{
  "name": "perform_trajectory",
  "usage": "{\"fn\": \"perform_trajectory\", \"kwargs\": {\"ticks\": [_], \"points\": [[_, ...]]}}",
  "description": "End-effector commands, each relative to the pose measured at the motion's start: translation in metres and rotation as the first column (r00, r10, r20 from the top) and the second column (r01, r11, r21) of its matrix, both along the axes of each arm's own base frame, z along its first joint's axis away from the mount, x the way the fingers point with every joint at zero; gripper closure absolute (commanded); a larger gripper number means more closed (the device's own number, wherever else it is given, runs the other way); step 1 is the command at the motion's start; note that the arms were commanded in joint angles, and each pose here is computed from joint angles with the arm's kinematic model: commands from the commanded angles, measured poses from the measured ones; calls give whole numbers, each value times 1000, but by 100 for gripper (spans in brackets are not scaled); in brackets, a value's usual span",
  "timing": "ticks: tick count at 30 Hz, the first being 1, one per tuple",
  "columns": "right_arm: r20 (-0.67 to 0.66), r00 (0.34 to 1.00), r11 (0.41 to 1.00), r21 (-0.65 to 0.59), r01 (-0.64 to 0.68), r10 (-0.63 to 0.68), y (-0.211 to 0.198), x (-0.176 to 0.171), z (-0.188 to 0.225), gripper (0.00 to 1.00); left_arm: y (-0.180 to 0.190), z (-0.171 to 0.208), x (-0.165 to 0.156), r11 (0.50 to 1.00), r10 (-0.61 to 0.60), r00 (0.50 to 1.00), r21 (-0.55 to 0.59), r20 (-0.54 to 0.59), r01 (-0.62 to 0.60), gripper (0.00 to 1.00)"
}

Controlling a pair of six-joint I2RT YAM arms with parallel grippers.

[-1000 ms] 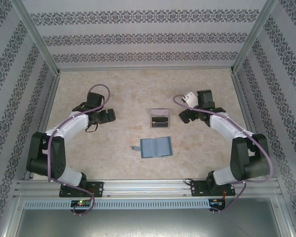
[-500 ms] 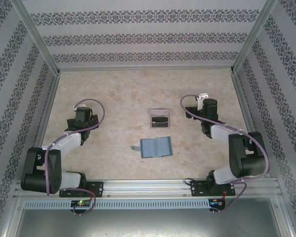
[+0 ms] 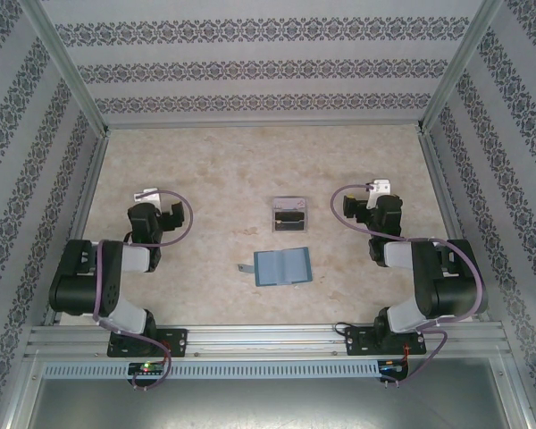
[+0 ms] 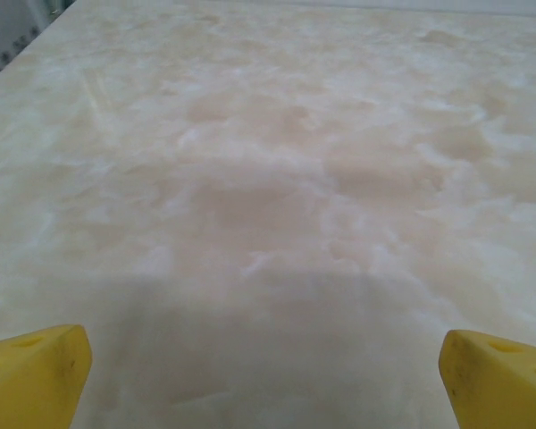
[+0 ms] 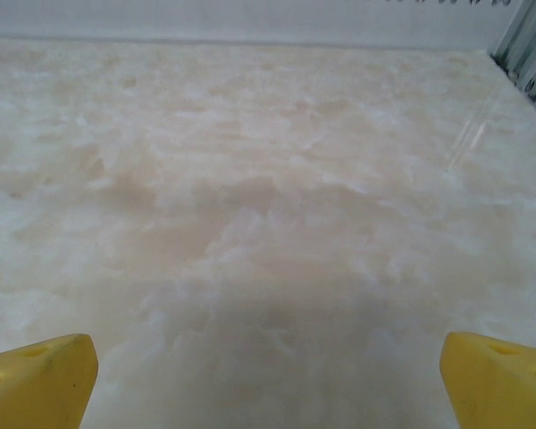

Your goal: Take the credit cards out of the card holder

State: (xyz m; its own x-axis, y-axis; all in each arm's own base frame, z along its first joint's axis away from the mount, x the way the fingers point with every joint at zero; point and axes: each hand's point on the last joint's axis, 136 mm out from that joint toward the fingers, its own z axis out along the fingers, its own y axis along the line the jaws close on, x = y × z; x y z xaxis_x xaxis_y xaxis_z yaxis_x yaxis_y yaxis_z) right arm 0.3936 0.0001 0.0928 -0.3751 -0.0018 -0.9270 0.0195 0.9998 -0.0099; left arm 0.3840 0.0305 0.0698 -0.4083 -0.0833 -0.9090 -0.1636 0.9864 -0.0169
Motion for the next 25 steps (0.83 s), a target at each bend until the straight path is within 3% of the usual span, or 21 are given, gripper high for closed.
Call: {"fn": "perform_trajectory", "kwargs": {"ticks": [1,11,20,25], "points": [[56,998,1000,22,3,-4,0,4,11,2,-8,19,12,998,-66,993,6,95,65,0],[60,998,1000,23,3,-4,1,4,12,2,-10,17,14,997,-60,995,48,76,56,0],[54,999,1000,20,4,-5,1,4,11,2,-29,18,15,985,-172,982,48,80,169,0],[65,998,1000,21,5,-6,0,3,13,2,-27,17,16,986,-163,984,43,72,160,0]]}}
